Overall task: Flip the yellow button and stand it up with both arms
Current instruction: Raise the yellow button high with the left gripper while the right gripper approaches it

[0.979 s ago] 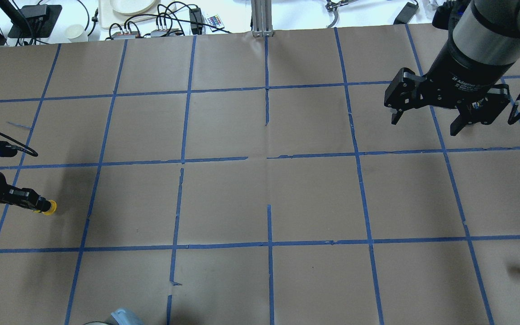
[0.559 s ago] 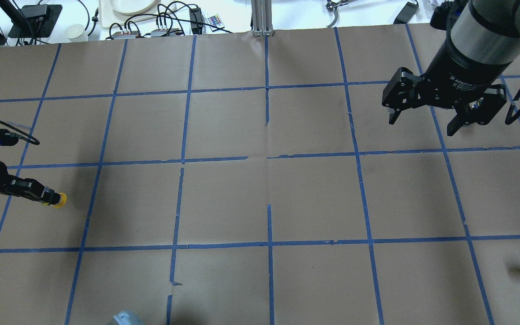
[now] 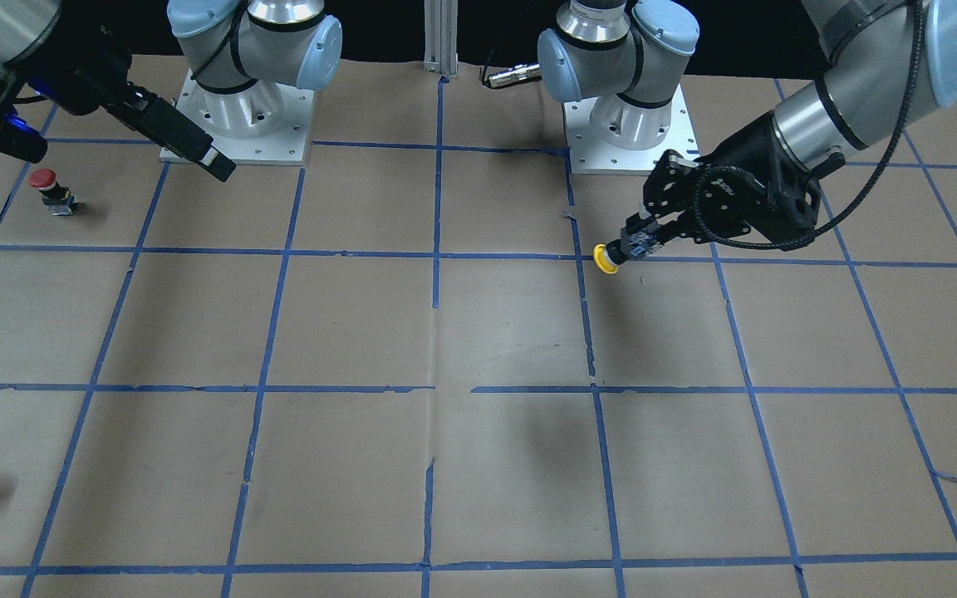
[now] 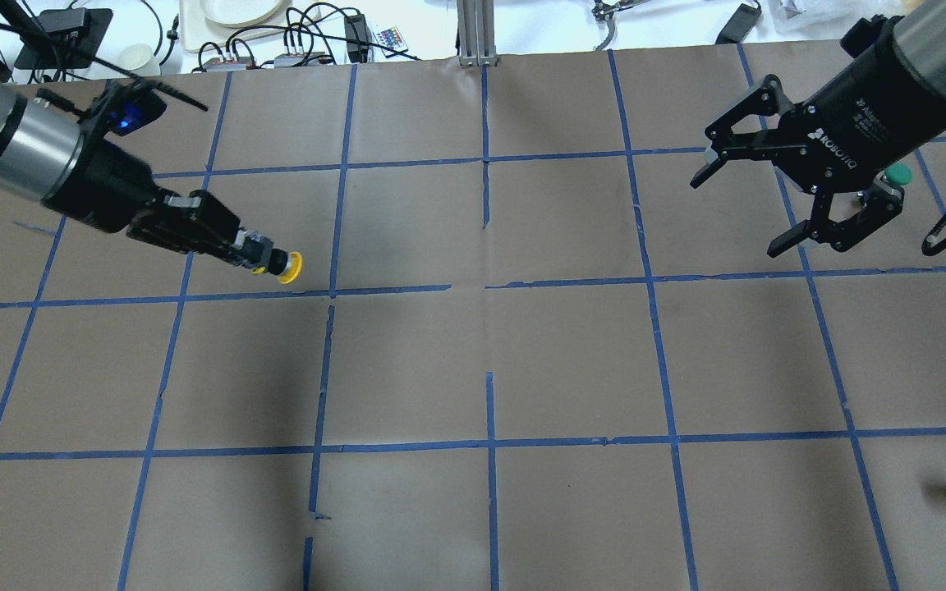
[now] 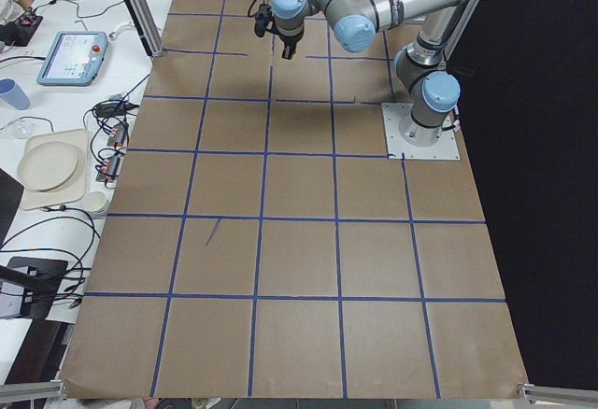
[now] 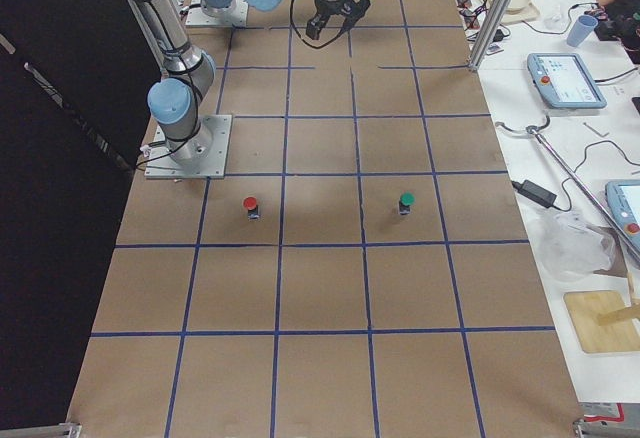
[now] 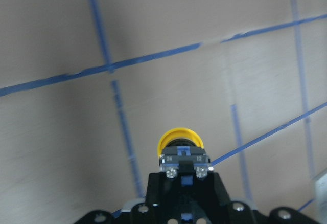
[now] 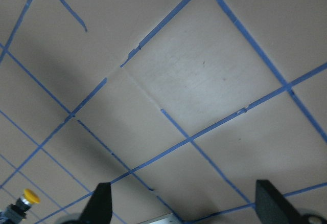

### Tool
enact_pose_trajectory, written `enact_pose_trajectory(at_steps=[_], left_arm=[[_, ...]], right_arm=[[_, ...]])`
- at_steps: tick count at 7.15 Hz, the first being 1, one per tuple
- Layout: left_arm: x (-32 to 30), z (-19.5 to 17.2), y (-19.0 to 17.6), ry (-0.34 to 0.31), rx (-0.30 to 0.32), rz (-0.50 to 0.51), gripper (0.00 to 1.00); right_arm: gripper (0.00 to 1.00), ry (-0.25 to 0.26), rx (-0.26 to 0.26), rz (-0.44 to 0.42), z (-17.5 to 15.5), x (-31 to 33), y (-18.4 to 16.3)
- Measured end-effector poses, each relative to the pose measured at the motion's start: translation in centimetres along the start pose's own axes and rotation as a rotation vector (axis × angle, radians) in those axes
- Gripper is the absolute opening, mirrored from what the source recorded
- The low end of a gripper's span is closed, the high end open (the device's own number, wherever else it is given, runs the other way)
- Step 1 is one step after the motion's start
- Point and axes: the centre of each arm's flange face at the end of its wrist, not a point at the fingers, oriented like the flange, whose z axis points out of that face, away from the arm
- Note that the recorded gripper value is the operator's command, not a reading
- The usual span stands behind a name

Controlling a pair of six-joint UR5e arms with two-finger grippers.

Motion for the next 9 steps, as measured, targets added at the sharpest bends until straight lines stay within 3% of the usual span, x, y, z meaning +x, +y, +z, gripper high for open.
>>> enact_pose_trajectory(at_steps=[3,5,7,9], left_arm=[[12.5,1.7,-2.6,0.294,0.017,-0.087,0.08],[16.6,0.9,-2.3,0.577,0.061,-0.096,0.06],[18.6,-0.1,-1.9,0.822,0.089,-0.132,0.05],[19.1,0.4,-1.1,0.956,0.097,-0.144,0.04]], right_arm=[[1.00,-0.179,-0.233,0.310,-0.1,0.4,-0.9],[1.00,-0.280,-0.395,0.463,-0.3,1.0,-0.8],[1.00,-0.386,-0.513,0.587,-0.9,1.4,-0.9],[1.00,-0.484,-0.593,0.662,-1.5,1.0,-0.4]])
